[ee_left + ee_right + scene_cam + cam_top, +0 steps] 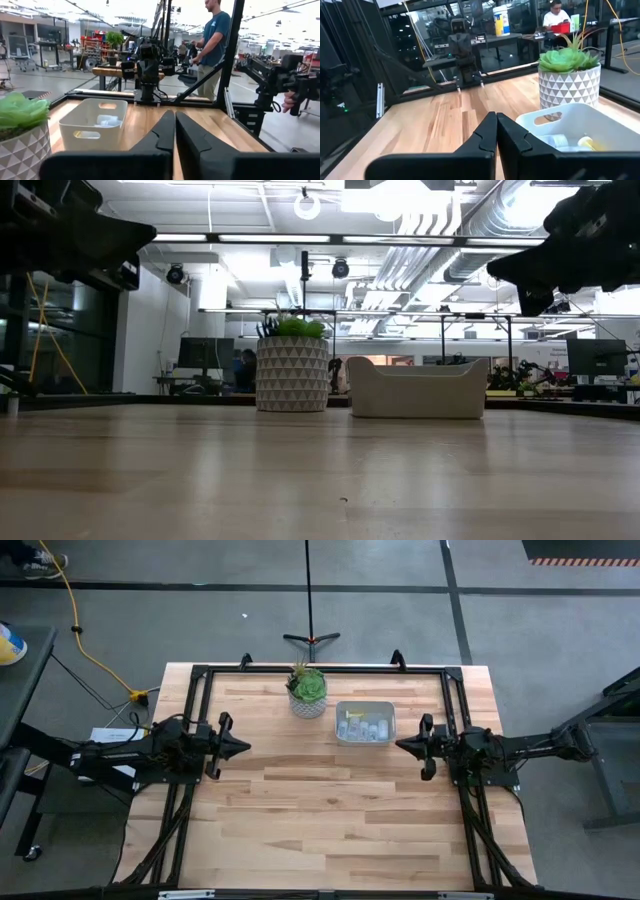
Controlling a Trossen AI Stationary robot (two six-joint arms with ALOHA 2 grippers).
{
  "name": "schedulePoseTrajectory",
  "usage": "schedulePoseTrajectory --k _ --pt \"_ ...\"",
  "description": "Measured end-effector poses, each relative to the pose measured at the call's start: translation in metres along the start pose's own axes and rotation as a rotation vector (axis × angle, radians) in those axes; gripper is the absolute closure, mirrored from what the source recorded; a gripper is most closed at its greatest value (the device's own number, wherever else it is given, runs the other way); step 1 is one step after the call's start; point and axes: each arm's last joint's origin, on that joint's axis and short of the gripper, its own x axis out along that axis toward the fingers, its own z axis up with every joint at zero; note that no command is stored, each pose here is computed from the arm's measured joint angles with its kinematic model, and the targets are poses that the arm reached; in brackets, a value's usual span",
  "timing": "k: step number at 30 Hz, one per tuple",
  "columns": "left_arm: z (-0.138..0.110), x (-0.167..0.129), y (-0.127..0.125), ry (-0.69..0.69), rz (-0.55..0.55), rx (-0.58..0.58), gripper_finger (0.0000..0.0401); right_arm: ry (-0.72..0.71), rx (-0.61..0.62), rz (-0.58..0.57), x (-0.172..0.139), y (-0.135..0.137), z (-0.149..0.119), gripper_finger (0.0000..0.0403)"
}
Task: Pick and place pill bottles into a basket
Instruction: Return to Home Position
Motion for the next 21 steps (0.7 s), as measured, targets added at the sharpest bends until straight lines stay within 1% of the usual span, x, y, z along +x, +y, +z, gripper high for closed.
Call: schedulePoseTrajectory --k 3,6,7,11,13,15,18,21 --pt "-0.0007 0.0 0.0001 0.006 0.0 -0.001 0.038 -0.003 -0.006 0.001 0.0 0.0001 0.0003 0.0402" --pt "-0.0004 0.0 0.0 0.003 0.0 0.013 0.038 -0.006 -0.057 0.017 0.0 0.0006 0.0008 0.0402" --pt "0.0006 0.0 0.0001 -0.007 0.003 0.016 0.0378 -0.005 -0.079 0.027 0.0 0.0009 0.0008 0.0402" --pt "0.0055 -0.0002 0.0003 -0.06 0.026 0.018 0.0347 -0.007 -0.123 0.034 0.0 0.0011 0.0009 0.0402" --pt "0.0051 -0.0001 0.0005 -0.056 0.03 0.029 0.0343 -0.007 -0.132 0.038 0.0 0.0012 0.0009 0.0402" --pt "0.0034 -0.0001 0.0006 -0.038 0.03 0.03 0.0352 -0.005 -0.14 0.048 -0.0001 0.0015 0.0008 0.0402" --pt "0.0005 0.0 0.0007 -0.008 0.025 0.022 0.0378 -0.005 -0.137 0.052 -0.0001 0.0016 0.0007 0.0402" --pt "0.0 0.0 0.0008 -0.003 0.025 0.018 0.038 -0.007 -0.092 0.027 0.0 0.0009 0.0008 0.0402"
